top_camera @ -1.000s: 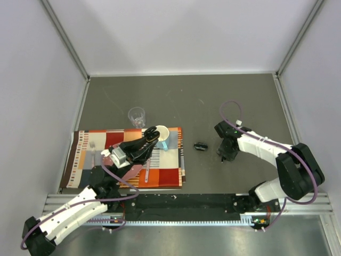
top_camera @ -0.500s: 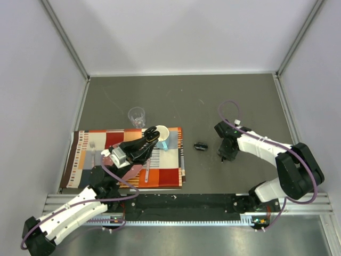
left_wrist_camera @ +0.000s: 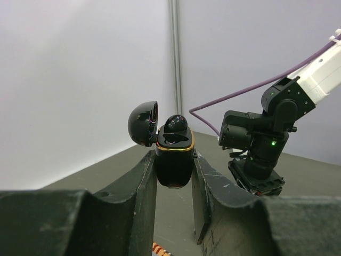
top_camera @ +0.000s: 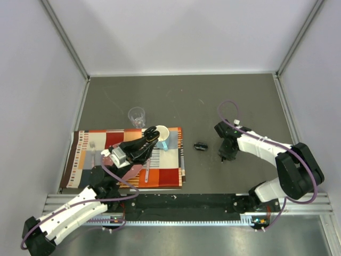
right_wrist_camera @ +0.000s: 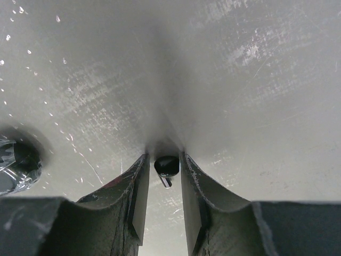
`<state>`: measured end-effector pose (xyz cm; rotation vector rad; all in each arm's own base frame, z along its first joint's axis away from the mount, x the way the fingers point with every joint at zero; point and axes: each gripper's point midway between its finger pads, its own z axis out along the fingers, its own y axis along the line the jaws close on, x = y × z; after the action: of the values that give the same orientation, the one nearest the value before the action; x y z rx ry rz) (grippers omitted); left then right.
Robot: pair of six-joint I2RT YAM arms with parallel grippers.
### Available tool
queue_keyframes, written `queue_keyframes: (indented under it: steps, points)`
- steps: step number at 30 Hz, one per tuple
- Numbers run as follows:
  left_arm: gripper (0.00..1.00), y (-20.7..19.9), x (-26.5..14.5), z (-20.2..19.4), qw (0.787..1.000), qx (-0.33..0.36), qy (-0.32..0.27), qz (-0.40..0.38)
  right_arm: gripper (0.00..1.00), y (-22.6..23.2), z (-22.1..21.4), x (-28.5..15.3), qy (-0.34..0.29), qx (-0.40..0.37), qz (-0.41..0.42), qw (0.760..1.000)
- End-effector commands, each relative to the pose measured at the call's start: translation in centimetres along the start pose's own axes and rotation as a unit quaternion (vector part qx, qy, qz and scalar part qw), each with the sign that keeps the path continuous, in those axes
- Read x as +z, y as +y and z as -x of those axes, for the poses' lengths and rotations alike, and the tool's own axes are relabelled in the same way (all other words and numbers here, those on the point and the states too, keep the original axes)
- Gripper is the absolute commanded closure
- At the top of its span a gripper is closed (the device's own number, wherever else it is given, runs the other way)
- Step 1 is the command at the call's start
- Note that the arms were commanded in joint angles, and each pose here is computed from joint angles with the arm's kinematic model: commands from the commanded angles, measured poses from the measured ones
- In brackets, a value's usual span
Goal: Insert the wireless bluetooth earbuds into the charging case
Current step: Pick up the earbud from the center of the board.
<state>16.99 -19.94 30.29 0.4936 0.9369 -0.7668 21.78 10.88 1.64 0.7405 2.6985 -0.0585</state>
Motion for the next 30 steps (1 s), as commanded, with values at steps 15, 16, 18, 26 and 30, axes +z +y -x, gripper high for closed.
queue_keyframes:
  steps: [15, 16, 18, 26, 30]
  points:
    - [1.00, 0.30, 0.16, 0.63, 1.000, 0.001, -0.015, 0.008, 0.77, 1.08, 0.78, 0.30, -0.013, -0.009, 0.031, 0.999]
    - [1.00, 0.27, 0.12, 0.57, 1.000, 0.000, -0.014, 0.008, 0.78, 1.08, 0.78, 0.30, -0.013, -0.009, 0.031, 0.999]
    - [1.00, 0.27, 0.12, 0.57, 1.000, 0.000, -0.014, 0.008, 0.78, 1.02, 0.70, 0.42, -0.012, -0.009, 0.029, 0.999]
    - [1.00, 0.15, 0.25, 0.67, 1.000, 0.001, -0.014, 0.004, 0.91, 1.14, 0.90, 0.18, -0.016, -0.009, 0.034, 0.999]
    - [1.00, 0.14, 0.32, 0.54, 1.000, 0.000, -0.012, 0.004, 1.00, 1.25, 1.19, -0.35, -0.025, -0.007, 0.044, 0.999]
